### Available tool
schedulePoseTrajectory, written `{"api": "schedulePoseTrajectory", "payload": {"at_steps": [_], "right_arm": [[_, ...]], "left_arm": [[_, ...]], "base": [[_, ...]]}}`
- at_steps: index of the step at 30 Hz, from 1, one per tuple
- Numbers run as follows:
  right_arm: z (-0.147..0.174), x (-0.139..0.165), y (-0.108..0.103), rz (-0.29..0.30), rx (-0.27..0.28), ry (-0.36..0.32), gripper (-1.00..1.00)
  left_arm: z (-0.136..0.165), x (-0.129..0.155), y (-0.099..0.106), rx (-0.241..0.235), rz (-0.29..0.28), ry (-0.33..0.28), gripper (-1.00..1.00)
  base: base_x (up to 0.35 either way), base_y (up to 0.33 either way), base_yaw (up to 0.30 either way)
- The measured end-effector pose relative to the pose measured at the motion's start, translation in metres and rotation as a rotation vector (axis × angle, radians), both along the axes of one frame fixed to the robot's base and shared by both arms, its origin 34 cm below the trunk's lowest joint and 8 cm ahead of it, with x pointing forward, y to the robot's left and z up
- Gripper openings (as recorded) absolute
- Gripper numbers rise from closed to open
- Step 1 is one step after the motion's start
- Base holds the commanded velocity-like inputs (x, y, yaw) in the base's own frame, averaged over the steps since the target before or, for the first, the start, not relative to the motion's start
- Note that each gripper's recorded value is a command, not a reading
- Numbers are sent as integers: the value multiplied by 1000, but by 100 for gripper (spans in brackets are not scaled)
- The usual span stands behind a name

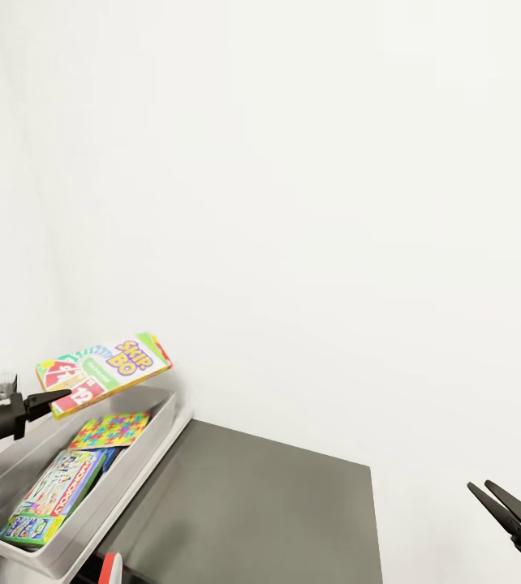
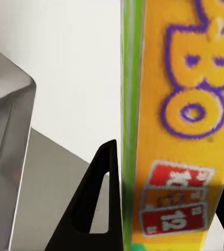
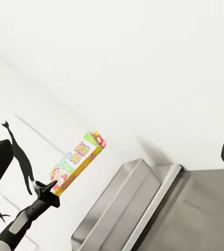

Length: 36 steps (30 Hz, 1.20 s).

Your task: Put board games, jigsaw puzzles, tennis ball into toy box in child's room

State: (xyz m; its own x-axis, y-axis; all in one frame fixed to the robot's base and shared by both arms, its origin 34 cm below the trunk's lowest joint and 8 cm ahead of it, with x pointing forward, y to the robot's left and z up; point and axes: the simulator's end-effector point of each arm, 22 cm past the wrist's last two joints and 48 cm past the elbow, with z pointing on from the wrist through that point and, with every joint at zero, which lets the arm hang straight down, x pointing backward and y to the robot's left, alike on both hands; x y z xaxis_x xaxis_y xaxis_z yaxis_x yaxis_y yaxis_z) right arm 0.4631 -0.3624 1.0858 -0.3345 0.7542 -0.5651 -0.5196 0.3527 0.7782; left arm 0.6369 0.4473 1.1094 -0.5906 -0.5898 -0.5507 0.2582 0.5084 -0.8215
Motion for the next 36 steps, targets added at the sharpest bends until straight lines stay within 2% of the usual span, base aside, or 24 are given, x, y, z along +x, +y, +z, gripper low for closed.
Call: {"api": "schedulePoseTrajectory", "payload": {"at_steps": [8, 11, 13, 18, 31, 36], "right_arm": [[0, 0, 0, 0, -1, 1, 100], [0, 0, 0, 0, -2, 1, 100], [0, 0, 0, 0, -2, 1, 100], [-1, 0, 0, 0, -1, 2, 100], [0, 0, 0, 0, -2, 2, 100], [0, 0, 0, 0, -2, 2, 100]], "left_arm": [[-16, 5, 15, 36, 70, 52, -100], [-22, 8, 24, 36, 118, 67, -100], [-27, 11, 35, 35, 170, 81, -100], [-36, 13, 49, 37, 237, 114, -100], [-51, 15, 57, 63, 284, 164, -100], [-57, 14, 67, 67, 324, 189, -100]], "base": [[0, 0, 0], [0, 0, 0], [0, 0, 0], [0, 0, 0], [0, 0, 0], [0, 0, 0]]}}
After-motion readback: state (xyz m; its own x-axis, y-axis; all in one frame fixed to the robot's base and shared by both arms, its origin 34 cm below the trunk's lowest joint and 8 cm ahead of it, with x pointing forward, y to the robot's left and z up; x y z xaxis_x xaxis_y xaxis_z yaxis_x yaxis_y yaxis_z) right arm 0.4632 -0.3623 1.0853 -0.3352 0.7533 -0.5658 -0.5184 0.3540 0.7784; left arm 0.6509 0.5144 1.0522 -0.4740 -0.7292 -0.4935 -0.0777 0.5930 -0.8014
